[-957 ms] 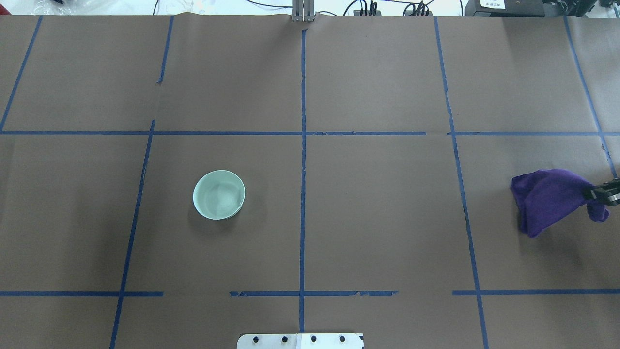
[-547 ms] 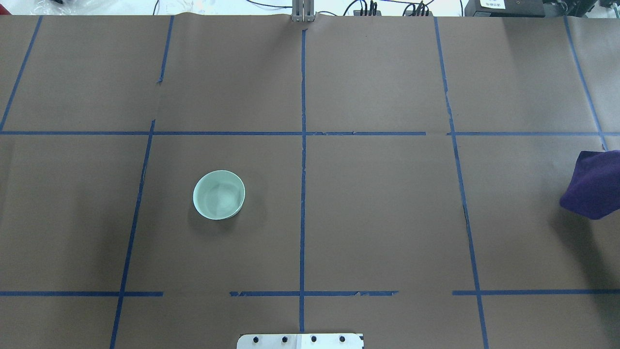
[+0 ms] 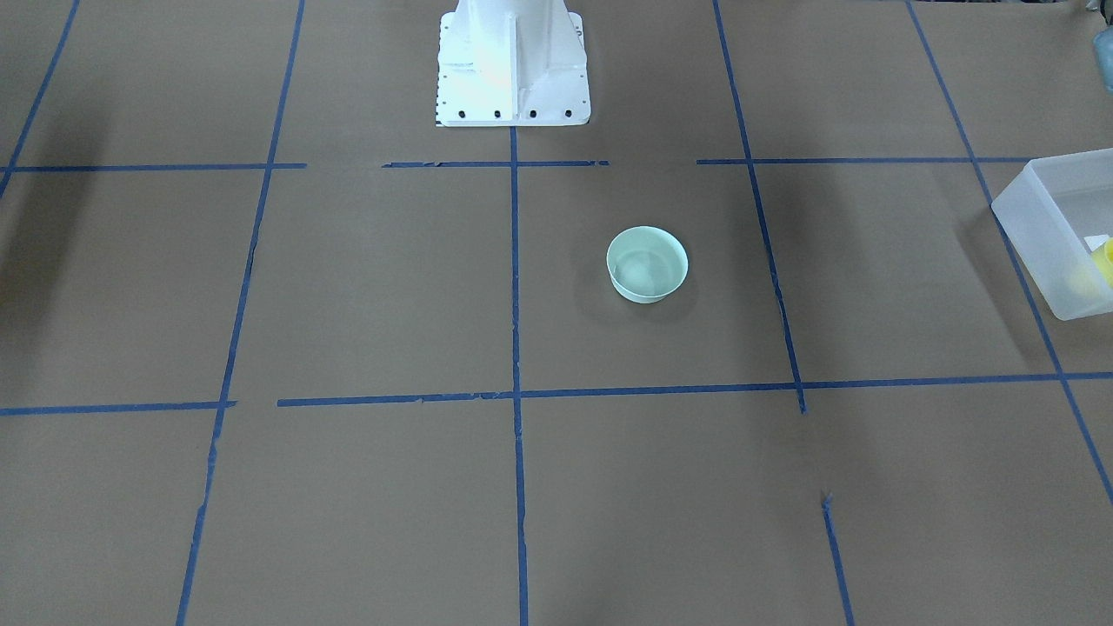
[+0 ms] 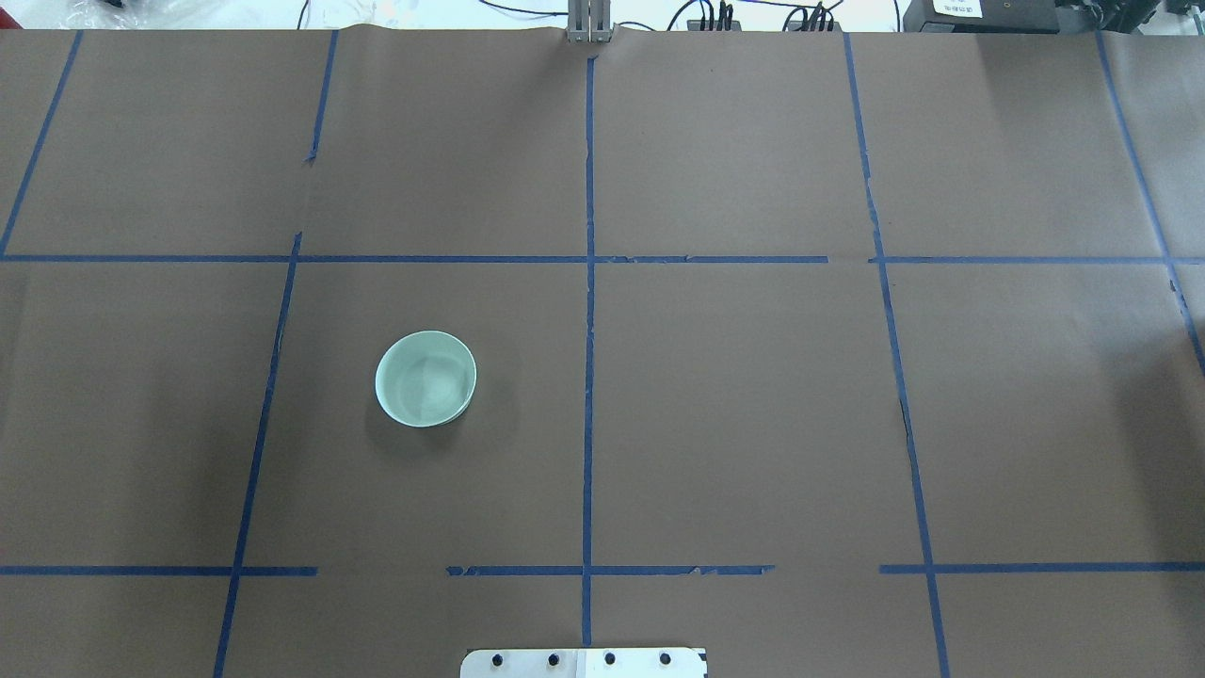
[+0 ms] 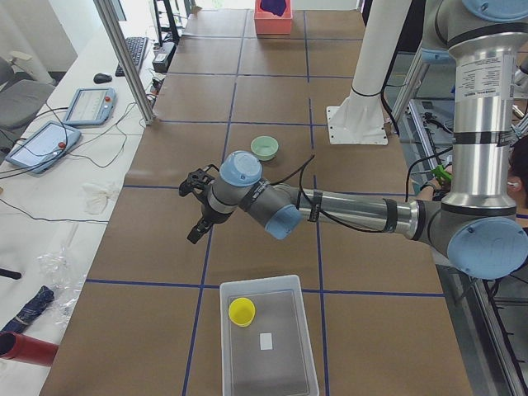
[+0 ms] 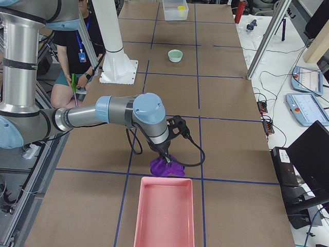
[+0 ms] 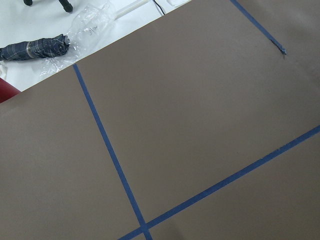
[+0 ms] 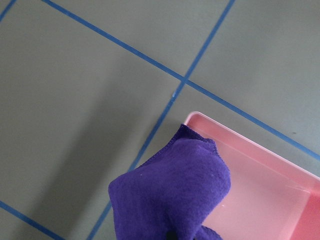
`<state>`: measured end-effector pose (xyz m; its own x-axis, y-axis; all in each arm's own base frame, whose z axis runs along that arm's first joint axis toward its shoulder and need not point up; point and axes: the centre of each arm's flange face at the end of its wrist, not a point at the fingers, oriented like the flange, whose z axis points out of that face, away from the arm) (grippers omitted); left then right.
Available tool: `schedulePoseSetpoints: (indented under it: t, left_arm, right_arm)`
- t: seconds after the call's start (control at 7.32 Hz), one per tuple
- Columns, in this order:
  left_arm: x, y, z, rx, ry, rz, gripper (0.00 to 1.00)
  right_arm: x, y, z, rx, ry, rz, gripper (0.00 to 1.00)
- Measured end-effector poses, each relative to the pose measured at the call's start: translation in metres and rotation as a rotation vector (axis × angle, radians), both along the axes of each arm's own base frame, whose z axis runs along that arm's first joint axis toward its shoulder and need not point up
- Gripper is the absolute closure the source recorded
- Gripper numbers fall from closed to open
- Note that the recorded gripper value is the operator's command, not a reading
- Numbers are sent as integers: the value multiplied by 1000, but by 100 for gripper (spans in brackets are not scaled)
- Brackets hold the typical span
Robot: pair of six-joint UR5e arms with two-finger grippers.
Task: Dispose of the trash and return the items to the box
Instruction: 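Lift the purple cloth with the right gripper and drop it into the pink bin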
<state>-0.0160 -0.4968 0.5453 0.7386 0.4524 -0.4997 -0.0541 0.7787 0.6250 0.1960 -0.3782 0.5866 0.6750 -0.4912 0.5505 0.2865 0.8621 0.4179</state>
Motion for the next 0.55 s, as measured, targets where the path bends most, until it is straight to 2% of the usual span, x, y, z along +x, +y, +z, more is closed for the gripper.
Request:
schedulePoseSetpoints:
  t: [0.14, 0.27, 0.41, 0.55]
  left_arm:
    - [0, 0, -1, 1, 1, 0, 0]
    - [0, -1, -1, 2, 1, 0, 0]
    - [0, -1, -2, 4, 2, 1, 0]
    - [1, -2, -7, -2, 6, 3, 0]
  right_arm:
    - [28, -8, 28, -22, 22, -18, 100]
    - [41, -10, 52, -53, 31, -23, 21]
    - [43, -11, 67, -80, 26, 0, 0]
    - [38, -12, 73, -104, -6, 46, 0]
